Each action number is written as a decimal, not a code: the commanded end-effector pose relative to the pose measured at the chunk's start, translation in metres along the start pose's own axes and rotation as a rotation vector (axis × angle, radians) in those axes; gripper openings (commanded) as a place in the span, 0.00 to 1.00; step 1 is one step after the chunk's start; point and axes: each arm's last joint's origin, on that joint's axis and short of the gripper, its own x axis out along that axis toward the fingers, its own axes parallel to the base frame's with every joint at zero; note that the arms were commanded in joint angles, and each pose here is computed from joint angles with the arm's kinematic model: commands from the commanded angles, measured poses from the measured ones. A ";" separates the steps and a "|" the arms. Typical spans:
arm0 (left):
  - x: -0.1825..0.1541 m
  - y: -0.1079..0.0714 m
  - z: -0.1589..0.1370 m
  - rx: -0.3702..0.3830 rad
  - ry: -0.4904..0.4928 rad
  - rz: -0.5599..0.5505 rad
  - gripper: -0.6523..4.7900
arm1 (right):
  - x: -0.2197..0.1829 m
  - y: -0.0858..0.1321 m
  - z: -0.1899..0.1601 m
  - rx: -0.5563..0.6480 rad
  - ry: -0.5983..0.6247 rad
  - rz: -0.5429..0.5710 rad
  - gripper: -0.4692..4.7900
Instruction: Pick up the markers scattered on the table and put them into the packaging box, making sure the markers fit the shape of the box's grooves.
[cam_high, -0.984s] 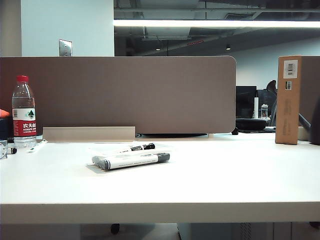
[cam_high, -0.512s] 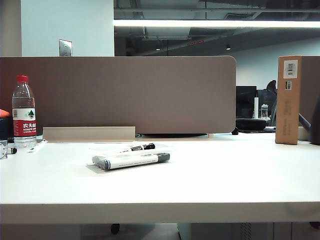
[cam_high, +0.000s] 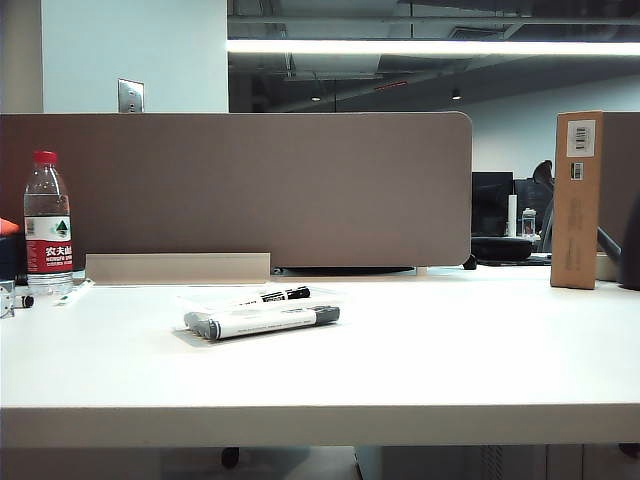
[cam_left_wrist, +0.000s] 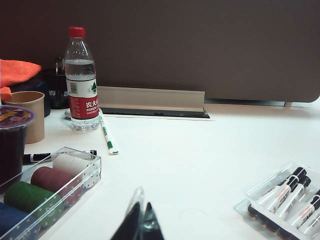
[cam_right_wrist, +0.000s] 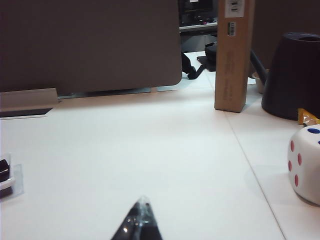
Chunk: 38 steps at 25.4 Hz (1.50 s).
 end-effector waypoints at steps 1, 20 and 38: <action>0.000 0.000 0.002 -0.001 -0.009 -0.004 0.12 | 0.000 0.000 -0.004 0.004 0.036 0.021 0.07; 0.000 0.000 0.001 -0.001 -0.003 -0.003 0.12 | 0.000 0.000 -0.004 -0.008 0.037 0.023 0.07; 0.000 0.000 0.001 -0.001 -0.003 -0.004 0.12 | 0.000 0.000 -0.004 -0.008 0.038 0.023 0.07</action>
